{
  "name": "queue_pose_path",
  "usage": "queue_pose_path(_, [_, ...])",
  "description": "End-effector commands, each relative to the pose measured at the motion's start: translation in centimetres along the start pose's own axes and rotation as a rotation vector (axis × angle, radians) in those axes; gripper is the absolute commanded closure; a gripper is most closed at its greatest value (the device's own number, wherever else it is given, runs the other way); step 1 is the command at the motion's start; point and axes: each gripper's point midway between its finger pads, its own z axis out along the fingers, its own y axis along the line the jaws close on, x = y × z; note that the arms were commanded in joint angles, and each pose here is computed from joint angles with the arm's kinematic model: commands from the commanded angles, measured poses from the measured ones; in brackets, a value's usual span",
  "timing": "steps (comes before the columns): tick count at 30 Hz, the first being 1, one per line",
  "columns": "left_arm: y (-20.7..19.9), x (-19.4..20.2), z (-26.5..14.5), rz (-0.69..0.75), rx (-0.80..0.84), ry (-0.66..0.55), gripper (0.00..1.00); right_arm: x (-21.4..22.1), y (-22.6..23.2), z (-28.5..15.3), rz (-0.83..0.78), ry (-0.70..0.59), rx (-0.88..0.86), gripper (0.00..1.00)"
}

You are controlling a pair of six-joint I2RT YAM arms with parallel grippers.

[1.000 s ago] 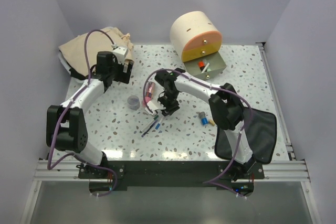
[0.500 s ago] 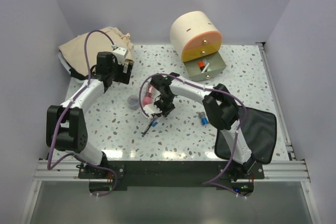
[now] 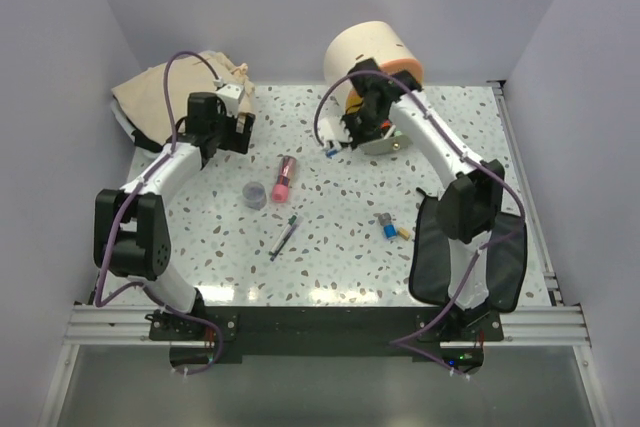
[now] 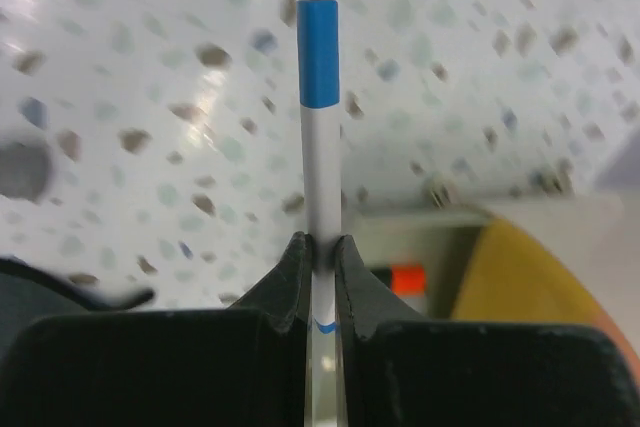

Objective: Sort the stationery into containers
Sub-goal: Place the pen in the drawer.

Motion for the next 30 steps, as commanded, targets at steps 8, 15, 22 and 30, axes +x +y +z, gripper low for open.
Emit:
queue_pose_path(8, [1.9,-3.6,0.9,-0.037,-0.089,-0.057,0.00,12.0,-5.3,-3.5,0.146,0.301,0.185,1.00])
queue_pose_path(15, [2.1,-3.0,0.1,-0.032,-0.106,-0.053,0.00,14.9,-7.0,-2.1,0.234,0.372,0.268,0.79])
queue_pose_path(22, [2.6,-2.8,-0.6,-0.027,-0.138,-0.060,0.00,14.3,-8.2,-5.1,0.354,0.349,0.393,0.41])
queue_pose_path(30, [3.0,-2.8,-1.1,-0.060,-0.169,-0.067,0.00,1.5,-0.2,-3.5,0.237,-0.089,0.111,0.45])
